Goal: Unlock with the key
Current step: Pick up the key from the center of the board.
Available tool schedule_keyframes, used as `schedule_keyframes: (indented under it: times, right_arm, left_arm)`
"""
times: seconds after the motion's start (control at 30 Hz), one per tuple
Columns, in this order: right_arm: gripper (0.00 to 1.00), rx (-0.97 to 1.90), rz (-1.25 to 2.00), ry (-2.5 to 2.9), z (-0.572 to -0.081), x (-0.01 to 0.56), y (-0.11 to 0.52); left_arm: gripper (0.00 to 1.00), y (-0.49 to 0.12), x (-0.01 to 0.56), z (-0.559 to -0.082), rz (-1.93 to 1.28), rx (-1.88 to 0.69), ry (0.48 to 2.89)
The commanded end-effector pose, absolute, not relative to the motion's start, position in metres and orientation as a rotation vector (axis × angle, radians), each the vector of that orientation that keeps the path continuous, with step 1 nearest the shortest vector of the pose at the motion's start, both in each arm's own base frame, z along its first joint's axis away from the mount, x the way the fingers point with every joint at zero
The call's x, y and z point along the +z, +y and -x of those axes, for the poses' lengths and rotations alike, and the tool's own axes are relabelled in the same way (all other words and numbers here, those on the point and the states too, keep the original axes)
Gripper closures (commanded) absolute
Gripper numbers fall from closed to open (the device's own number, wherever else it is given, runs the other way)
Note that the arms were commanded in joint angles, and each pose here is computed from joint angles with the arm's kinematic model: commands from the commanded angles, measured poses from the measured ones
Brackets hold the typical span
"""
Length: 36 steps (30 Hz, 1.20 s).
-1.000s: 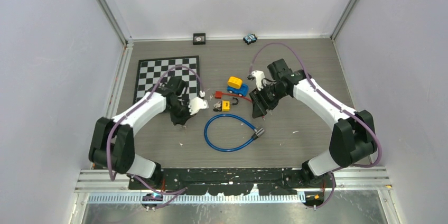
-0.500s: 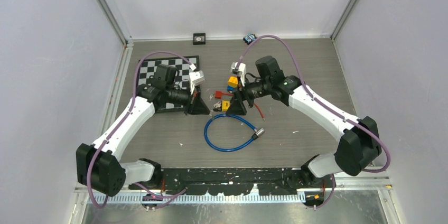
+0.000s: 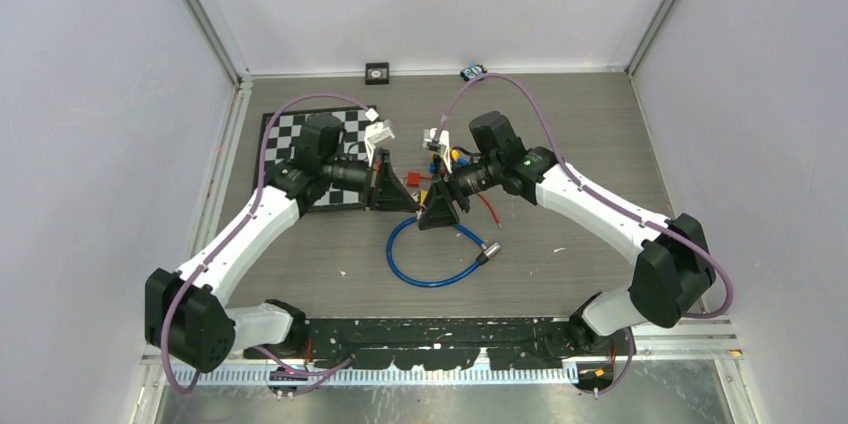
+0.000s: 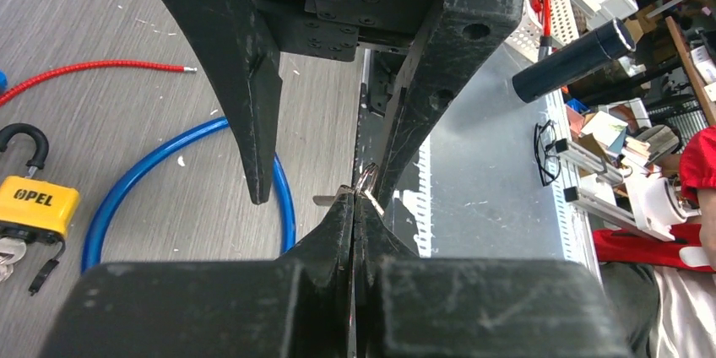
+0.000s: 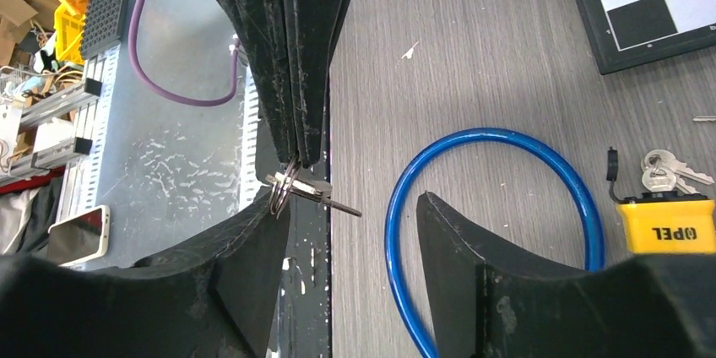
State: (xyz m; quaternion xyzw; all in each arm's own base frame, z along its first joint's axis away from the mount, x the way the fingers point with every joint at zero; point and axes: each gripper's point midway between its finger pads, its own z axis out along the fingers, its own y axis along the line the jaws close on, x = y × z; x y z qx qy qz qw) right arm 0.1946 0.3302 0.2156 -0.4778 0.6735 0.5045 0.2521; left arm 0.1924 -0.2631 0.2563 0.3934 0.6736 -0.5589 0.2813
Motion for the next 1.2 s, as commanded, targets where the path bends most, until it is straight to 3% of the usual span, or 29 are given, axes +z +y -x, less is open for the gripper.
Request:
schedule_keyframes:
  times: [0.0,0.1,0.27,0.67,0.7,0.9,1.0,1.17]
  right_arm:
    - [0.41,1.391,1.363,1.719,-0.191,0.234,0.337]
    - [0.50,1.401,1.373,1.713,-0.188,0.235,0.338]
    - [0.76,1.412,1.379,1.709,-0.186,0.235,0.338]
    - [0.98,1.299,1.384,1.725,-0.191,0.228,0.329]
    - [0.95,1.275,1.380,1.728,-0.194,0.227,0.328]
    - [0.53,1.194,1.344,1.747,-0.204,0.223,0.326]
    - [0.47,1.206,1.344,1.743,-0.204,0.225,0.327]
    - [0.46,1.266,1.377,1.711,-0.194,0.231,0.329]
  left_arm:
    - [1.00,-0.265,0.274,-0.183,-1.082,-1.540,1.713]
    - [1.00,-0.264,0.275,-0.182,-1.084,-1.540,1.707]
    - [1.00,-0.264,0.274,-0.180,-1.083,-1.538,1.703]
    - [1.00,-0.262,0.272,-0.181,-1.088,-1.506,1.698]
    - [1.00,-0.262,0.272,-0.181,-1.088,-1.506,1.698]
    - [1.00,-0.264,0.274,-0.181,-1.072,-1.539,1.704]
    - [1.00,-0.265,0.273,-0.181,-1.058,-1.563,1.704]
    - [1.00,-0.266,0.273,-0.182,-1.051,-1.571,1.701]
